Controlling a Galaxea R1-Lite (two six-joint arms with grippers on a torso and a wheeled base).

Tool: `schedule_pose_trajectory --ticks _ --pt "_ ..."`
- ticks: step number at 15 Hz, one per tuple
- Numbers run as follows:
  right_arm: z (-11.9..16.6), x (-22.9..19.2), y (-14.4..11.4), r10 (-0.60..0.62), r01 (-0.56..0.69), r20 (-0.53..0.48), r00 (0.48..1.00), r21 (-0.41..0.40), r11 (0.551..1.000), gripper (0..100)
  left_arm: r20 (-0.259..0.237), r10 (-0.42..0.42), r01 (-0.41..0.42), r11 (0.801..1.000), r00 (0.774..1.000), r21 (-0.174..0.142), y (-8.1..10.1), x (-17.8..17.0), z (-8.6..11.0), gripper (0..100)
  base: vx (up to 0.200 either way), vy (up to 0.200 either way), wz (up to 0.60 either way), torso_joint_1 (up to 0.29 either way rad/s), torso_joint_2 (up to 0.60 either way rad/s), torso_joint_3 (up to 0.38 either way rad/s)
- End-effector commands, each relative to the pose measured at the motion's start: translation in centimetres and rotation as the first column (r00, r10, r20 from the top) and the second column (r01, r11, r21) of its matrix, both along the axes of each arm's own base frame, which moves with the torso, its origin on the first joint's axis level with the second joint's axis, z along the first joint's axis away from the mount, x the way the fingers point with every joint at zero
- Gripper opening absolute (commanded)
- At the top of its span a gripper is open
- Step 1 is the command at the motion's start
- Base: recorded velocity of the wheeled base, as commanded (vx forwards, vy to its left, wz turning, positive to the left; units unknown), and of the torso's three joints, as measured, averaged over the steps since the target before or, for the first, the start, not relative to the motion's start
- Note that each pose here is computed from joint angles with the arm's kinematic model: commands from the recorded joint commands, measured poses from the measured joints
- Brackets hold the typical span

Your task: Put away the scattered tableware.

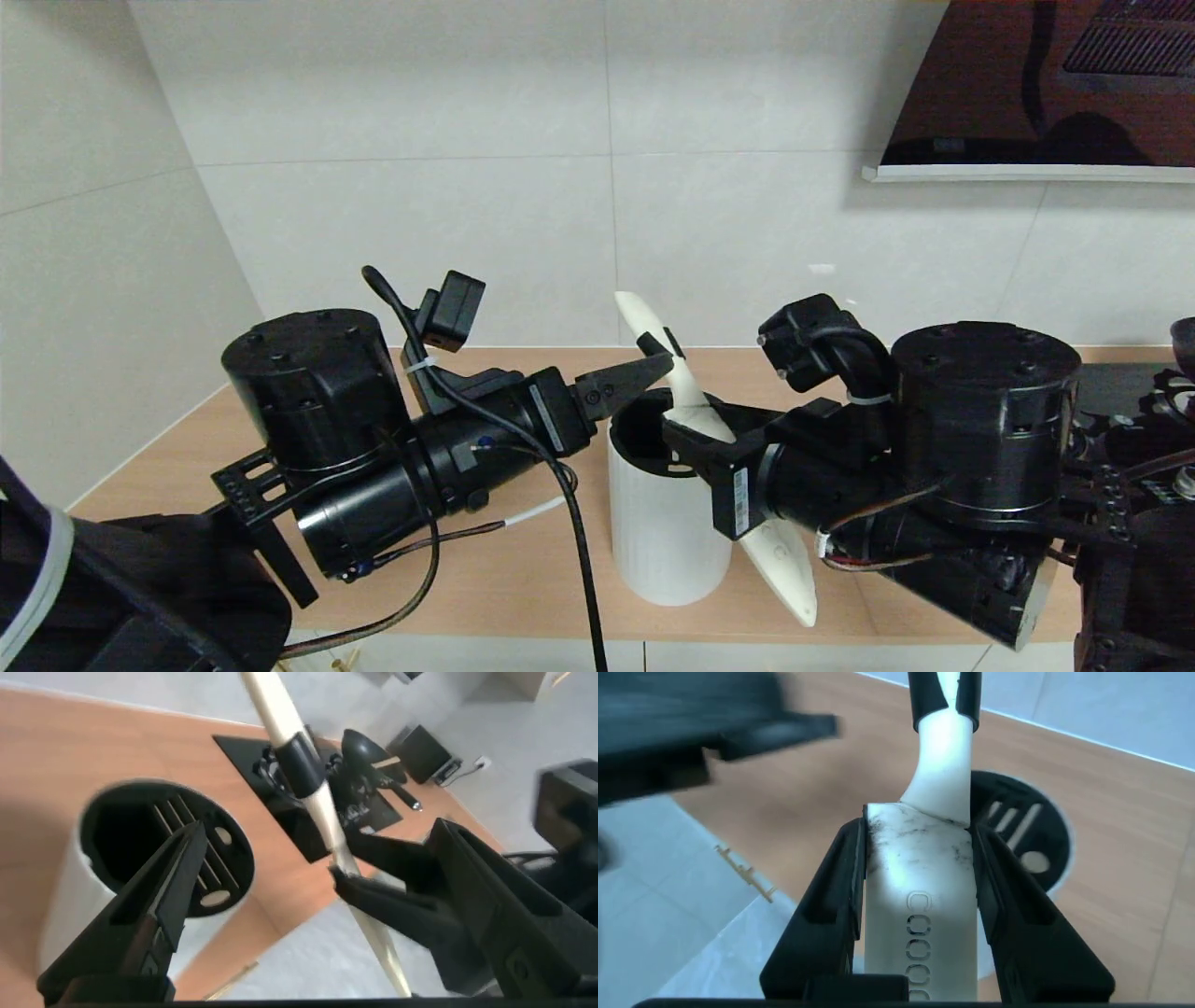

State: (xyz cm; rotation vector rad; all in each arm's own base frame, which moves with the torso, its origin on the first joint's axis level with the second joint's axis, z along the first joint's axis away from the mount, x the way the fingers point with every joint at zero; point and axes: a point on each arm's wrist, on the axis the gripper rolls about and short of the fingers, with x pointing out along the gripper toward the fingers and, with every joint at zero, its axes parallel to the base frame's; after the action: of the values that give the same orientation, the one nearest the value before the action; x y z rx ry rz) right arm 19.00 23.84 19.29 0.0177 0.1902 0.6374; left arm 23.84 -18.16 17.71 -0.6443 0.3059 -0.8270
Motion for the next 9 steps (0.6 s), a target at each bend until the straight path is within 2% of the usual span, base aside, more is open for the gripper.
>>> schedule_pose_trajectory --ticks 1,9 --pt "-0.1 -0.7 0.5 0.027 -0.027 -0.003 1.000 0.002 1.000 0 -0.009 -0.004 0.004 1.000 1.000 -0.002 -0.2 0.1 -0.3 100 0.000 0.000 0.00 0.000 0.00 0.000" --pt "-0.8 -2.1 1.4 0.084 -0.084 -0.029 0.996 -0.006 0.996 0 -0.002 -0.003 0.003 1.000 1.000 -0.008 -0.6 0.6 -1.0 100 0.000 0.000 0.00 0.000 0.00 0.000"
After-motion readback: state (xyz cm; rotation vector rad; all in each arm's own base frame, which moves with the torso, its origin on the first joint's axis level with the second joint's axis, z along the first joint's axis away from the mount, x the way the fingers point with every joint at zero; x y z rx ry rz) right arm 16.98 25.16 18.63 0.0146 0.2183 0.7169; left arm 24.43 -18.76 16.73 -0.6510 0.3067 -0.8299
